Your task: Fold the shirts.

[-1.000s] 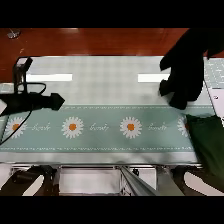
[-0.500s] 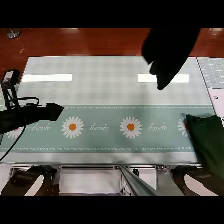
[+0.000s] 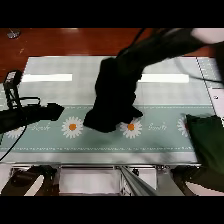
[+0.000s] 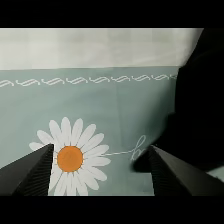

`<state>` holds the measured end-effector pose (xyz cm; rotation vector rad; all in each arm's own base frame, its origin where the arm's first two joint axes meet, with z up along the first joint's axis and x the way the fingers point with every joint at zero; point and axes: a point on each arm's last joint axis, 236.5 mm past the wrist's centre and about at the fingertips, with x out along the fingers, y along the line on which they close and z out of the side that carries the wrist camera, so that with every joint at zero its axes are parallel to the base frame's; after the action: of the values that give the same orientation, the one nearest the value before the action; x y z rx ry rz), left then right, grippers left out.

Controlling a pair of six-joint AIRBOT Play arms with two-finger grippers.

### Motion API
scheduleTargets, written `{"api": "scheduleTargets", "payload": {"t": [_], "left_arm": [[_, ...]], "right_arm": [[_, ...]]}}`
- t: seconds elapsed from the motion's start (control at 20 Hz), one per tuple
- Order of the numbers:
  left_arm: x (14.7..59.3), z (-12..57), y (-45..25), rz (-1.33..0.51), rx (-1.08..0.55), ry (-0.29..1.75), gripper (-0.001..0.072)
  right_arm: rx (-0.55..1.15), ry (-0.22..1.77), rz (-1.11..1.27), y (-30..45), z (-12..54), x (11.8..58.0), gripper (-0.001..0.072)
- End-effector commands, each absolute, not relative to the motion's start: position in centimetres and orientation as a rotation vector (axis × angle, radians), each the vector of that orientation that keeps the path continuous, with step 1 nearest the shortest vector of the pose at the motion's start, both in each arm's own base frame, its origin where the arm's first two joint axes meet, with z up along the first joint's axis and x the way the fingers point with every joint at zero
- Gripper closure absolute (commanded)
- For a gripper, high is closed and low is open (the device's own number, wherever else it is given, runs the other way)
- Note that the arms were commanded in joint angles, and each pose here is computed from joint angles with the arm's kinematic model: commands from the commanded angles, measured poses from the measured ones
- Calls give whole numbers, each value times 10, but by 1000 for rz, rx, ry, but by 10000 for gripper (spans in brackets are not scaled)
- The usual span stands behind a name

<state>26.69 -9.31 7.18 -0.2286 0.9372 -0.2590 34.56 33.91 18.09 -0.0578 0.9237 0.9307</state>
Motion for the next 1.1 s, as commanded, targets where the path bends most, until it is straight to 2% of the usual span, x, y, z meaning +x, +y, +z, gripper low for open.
{"api": "scheduleTargets", "payload": {"t": [0.0,0.05,0.1,0.15,0.2,0.35,0.5,0.55,0.65,0.8,0.95,1.05], "left_arm": [[268,70,-93,-257,-227,943,7],[268,68,-93,-257,-228,951,7],[269,65,-93,-255,-228,962,7],[269,61,-93,-254,-229,974,7],[268,57,-94,-255,-231,996,7],[260,44,-94,-259,-210,1064,7],[247,27,-76,-206,-162,1146,7],[243,16,-71,-181,-196,1178,6],[230,-15,-87,-211,-350,1258,7],[228,-18,-164,-526,-599,1167,7],[236,-43,-176,-518,-560,1173,7],[250,-65,-175,-461,-545,1190,8]], "right_arm": [[-20,1160,1024,416,65,317,683],[26,1208,1039,433,43,312,682],[93,1266,1049,445,28,307,546],[151,1305,1055,449,22,307,187],[183,1324,1053,443,25,313,90],[217,1293,974,370,67,362,89],[132,1282,653,204,89,404,90],[146,1292,533,153,85,404,90],[295,1285,364,87,61,389,90],[559,1275,231,60,-2,350,91],[655,1347,260,85,-47,315,92],[642,1407,299,106,-63,303,93]]}}
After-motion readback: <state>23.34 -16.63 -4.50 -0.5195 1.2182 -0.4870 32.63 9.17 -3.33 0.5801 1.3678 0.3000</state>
